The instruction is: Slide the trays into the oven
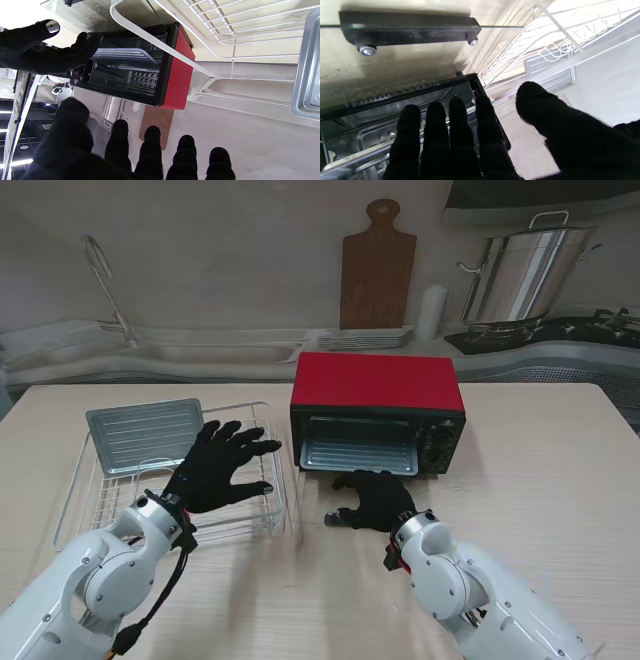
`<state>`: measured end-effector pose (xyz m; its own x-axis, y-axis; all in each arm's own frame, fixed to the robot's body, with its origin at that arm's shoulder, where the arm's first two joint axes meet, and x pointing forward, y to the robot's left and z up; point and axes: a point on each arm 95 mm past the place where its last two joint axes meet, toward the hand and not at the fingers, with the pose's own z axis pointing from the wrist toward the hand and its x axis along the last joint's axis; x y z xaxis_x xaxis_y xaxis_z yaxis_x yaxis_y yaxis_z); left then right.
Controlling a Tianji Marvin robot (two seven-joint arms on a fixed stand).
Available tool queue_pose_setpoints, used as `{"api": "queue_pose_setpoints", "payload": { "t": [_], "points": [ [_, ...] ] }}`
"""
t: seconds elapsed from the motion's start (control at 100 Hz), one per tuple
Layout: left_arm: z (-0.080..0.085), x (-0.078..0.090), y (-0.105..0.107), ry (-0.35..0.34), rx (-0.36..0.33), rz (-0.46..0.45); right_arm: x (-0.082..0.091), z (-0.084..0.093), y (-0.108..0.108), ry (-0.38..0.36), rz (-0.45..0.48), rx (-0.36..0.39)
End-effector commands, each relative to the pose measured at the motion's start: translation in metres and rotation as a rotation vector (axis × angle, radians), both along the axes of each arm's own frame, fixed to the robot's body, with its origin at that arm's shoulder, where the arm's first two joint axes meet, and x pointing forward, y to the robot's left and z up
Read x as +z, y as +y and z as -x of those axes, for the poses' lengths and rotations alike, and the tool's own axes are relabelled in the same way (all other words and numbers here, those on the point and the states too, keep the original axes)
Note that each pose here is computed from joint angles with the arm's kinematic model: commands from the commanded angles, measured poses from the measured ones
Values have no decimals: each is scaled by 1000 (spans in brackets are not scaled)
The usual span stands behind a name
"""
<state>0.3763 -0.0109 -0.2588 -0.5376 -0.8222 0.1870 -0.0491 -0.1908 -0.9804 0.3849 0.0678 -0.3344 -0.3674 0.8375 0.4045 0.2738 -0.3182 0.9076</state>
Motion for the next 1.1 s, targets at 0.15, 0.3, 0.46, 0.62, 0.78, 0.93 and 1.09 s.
{"api": "queue_pose_setpoints", "payload": {
  "t": [0.15,0.3,0.46,0.62,0.78,0.93,1.09],
  "points": [
    [3,0,-1,11,3,-2,-8,-8,6,50,46,-7],
    [3,-1,-1,12,4,-4,-9,-15,7,63,51,-33],
    [4,-1,0,14,8,-3,-8,-22,7,51,39,-59],
    [4,-1,1,12,11,-4,-5,-26,8,38,20,-73],
    [3,-1,0,15,10,-5,-3,-33,11,36,15,-84],
    [2,-1,1,16,9,-7,-2,-42,15,48,-1,-109],
    [2,0,1,15,9,-8,-1,-52,18,47,-2,-133]
  ]
}}
